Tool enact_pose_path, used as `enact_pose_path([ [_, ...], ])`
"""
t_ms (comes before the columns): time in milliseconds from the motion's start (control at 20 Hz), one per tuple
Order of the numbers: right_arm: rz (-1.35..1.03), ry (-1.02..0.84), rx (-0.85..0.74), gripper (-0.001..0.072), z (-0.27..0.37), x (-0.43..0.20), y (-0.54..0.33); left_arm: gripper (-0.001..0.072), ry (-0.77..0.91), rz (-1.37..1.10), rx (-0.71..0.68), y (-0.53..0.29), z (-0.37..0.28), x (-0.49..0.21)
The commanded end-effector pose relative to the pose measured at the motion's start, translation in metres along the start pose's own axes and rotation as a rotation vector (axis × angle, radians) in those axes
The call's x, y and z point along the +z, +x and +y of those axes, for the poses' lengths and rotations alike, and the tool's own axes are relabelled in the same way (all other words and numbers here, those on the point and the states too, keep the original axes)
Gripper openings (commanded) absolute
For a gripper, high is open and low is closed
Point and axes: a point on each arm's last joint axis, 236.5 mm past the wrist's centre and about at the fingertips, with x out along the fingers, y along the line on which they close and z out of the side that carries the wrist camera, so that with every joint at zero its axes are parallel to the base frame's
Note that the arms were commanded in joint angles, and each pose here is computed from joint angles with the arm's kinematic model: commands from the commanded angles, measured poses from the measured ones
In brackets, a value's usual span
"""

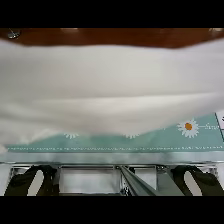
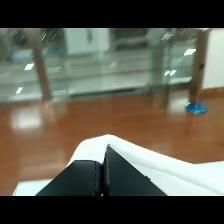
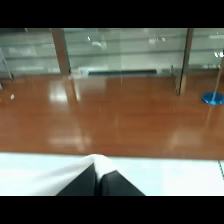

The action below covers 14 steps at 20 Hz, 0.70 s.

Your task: Fold the shirts.

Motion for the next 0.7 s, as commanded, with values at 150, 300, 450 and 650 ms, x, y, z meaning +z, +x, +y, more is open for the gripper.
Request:
enact_pose_path([
  [150, 0.286, 0.069, 0.048, 0.0043, 0.006, -0.076, 0.010, 0.0017, -0.072, 0.281, 0.037, 0.043, 0.026, -0.094],
  [300, 0.420, 0.138, 0.132, 0.0043, 0.007, -0.123, 0.062, 0.0017, -0.138, 0.504, 0.015, 0.095, 0.032, -0.177],
  [450, 0.531, 0.267, 0.146, 0.0043, -0.009, -0.181, 0.128, 0.0017, -0.201, 0.618, 0.013, 0.150, 0.041, -0.248],
  [650, 0.590, 0.333, 0.150, 0.0043, -0.027, -0.240, 0.224, 0.0018, -0.291, 0.706, 0.038, 0.226, 0.057, -0.327],
])
